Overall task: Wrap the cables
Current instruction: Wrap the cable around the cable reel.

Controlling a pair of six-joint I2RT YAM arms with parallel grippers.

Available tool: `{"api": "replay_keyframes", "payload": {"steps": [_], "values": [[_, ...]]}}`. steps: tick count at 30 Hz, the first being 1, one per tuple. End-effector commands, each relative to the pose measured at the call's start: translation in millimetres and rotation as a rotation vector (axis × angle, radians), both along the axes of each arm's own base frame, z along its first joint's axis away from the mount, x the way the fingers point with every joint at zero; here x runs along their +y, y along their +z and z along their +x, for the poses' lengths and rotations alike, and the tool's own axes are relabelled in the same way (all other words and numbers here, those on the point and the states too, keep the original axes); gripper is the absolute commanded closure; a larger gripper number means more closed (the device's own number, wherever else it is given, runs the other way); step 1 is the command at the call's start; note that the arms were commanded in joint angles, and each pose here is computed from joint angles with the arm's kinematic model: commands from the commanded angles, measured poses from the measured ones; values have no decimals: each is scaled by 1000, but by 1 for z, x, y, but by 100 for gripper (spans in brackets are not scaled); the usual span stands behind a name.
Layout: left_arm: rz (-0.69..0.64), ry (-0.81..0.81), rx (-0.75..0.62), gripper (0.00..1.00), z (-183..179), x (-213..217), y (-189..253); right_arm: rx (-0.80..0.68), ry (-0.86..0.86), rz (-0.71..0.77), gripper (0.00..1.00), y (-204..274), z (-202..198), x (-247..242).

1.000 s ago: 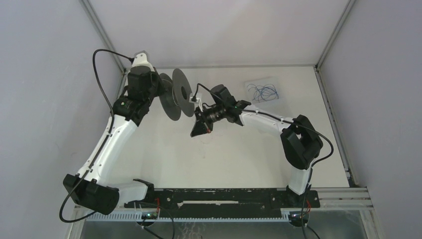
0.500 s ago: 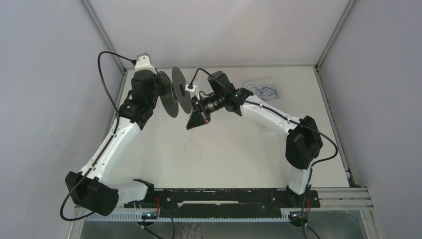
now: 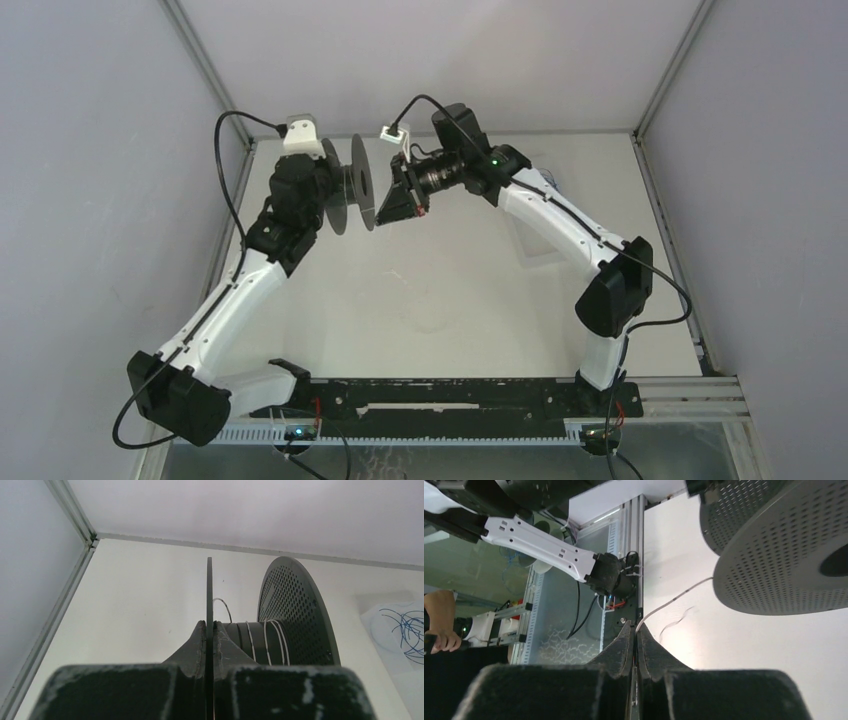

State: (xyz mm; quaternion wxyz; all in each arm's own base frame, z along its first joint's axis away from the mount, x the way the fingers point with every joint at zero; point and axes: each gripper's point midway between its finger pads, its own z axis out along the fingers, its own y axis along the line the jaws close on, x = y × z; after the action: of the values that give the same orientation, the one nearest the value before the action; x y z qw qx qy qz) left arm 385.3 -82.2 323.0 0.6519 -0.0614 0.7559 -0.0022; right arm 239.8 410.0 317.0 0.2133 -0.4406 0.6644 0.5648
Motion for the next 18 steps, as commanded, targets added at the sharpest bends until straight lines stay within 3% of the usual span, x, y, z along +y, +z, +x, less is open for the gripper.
{"api": "replay_keyframes", "payload": {"steps": [1, 10, 18], "values": [[53, 10, -94, 100, -5, 6, 22, -29, -26, 74, 92, 43, 7, -8], [114, -91, -71, 100, -11, -21, 11, -93, -112, 112, 92, 73, 38, -11], [172, -244, -45, 100, -20, -52, -2, -159, -261, 125, 92, 87, 90, -26]]}}
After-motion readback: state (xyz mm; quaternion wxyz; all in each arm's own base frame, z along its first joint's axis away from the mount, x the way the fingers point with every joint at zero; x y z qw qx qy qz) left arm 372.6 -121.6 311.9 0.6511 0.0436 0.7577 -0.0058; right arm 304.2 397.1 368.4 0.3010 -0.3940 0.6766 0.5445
